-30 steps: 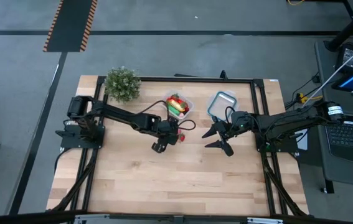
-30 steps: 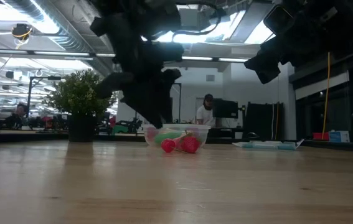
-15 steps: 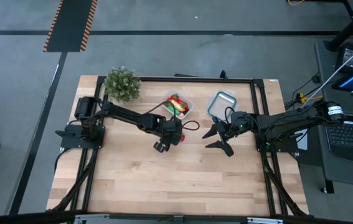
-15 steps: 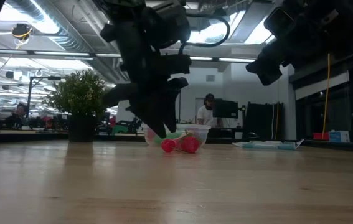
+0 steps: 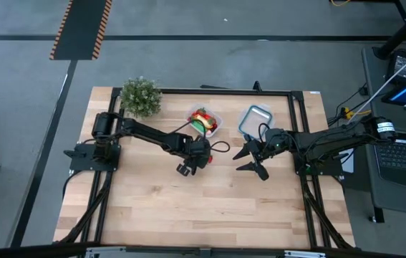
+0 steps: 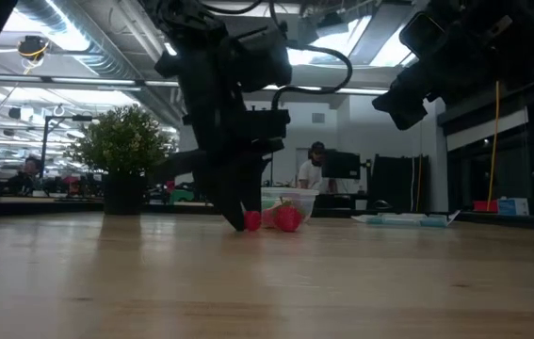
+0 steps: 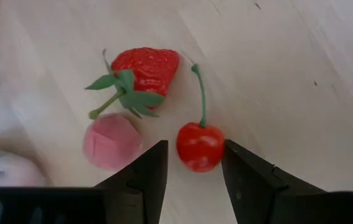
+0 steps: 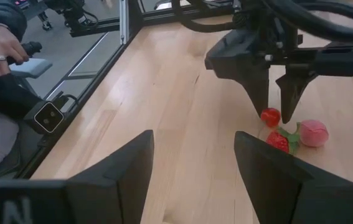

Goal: Pick and placing Produce into tupperware

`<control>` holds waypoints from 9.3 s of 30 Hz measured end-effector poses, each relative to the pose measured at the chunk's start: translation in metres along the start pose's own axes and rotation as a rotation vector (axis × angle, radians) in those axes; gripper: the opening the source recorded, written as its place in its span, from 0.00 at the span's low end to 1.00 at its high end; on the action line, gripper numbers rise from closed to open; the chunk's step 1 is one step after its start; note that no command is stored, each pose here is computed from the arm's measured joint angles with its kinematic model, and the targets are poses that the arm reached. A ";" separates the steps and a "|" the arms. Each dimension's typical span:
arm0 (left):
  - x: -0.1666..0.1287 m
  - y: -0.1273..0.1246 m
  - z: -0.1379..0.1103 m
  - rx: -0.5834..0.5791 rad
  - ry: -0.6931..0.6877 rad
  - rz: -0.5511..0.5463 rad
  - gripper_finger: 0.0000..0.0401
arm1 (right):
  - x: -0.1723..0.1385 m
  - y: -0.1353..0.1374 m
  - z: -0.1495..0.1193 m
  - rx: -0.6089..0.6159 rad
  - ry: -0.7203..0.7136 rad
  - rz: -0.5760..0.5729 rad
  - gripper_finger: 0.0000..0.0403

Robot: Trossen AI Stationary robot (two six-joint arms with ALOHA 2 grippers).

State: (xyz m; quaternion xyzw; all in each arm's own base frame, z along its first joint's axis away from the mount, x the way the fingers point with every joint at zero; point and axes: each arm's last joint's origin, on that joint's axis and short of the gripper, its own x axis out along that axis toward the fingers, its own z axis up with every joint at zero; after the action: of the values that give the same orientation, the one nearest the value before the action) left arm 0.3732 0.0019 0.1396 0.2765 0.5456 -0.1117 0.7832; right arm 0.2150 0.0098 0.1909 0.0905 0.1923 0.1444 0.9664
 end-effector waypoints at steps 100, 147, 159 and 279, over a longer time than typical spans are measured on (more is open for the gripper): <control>-0.076 -0.031 -0.102 -0.429 -1.030 0.079 0.21 | 0.000 0.000 -0.001 -0.002 0.009 -0.001 0.56; -0.076 0.042 -0.118 -0.848 -0.634 0.426 0.21 | 0.000 0.000 0.000 -0.030 0.003 -0.012 0.56; -0.054 0.113 -0.110 -0.921 -0.314 0.346 0.21 | 0.000 0.000 -0.001 -0.028 0.007 -0.012 0.56; -0.121 -0.070 -0.135 -0.733 -0.944 0.308 0.44 | 0.089 -0.010 0.045 -0.087 0.329 -0.285 0.56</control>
State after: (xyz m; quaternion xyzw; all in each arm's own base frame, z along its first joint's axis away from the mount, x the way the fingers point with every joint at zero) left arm 0.1867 0.0042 0.1943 -0.0141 0.0969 0.0871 0.9914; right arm 0.3140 0.0229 0.1991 -0.0040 0.3519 0.0274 0.9356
